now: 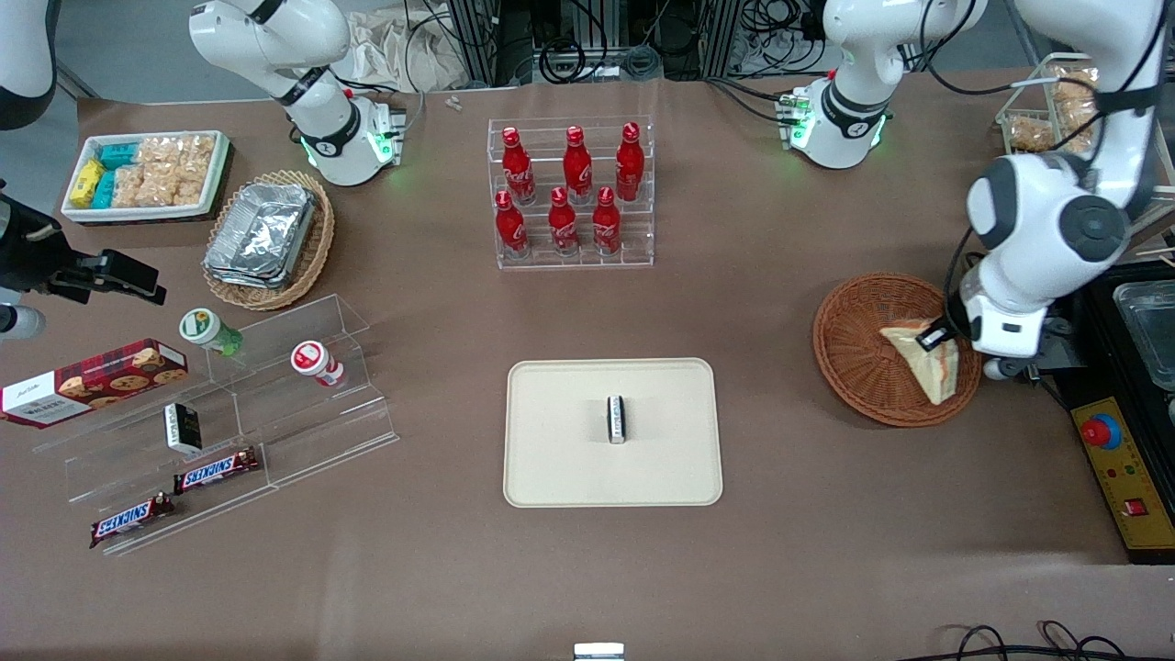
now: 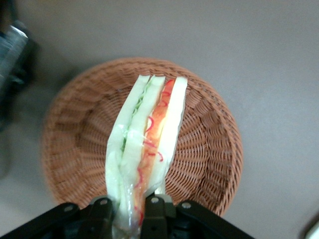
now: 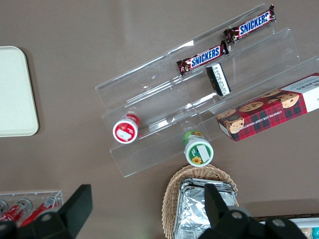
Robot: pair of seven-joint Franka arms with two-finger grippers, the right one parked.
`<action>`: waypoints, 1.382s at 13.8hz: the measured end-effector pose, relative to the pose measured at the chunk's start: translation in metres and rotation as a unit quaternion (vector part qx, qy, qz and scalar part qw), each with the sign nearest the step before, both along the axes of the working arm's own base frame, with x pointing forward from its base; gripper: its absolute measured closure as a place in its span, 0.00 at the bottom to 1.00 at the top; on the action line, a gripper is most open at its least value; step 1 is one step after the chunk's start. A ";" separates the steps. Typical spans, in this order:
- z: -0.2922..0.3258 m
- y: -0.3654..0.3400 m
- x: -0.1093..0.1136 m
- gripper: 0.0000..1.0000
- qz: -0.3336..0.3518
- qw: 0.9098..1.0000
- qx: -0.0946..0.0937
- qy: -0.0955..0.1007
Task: Place sandwich from basket to tray
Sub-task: 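Lift the sandwich out of the basket with the left gripper, then carry the sandwich toward the white tray beside the black packet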
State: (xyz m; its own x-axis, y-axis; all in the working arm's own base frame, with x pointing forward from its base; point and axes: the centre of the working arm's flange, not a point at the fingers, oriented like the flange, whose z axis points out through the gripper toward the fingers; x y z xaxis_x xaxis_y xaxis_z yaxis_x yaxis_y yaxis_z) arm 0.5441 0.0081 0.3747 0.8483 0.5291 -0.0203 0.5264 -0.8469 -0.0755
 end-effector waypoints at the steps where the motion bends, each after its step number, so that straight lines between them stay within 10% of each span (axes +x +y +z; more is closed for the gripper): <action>1: 0.038 -0.004 0.013 0.81 -0.010 1.000 0.010 0.019; 4: 0.141 -0.035 0.039 0.81 -0.042 0.998 0.012 0.050; 8: 0.186 -0.126 0.076 0.81 -0.118 0.992 -0.014 0.030; 19: 0.024 -0.341 0.111 0.81 -0.151 0.987 -0.060 0.018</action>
State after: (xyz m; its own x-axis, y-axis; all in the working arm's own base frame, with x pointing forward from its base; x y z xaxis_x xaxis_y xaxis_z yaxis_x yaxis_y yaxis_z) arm 0.6547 -0.3326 0.3989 0.9645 0.2444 -0.1002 0.2476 -0.9687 0.0202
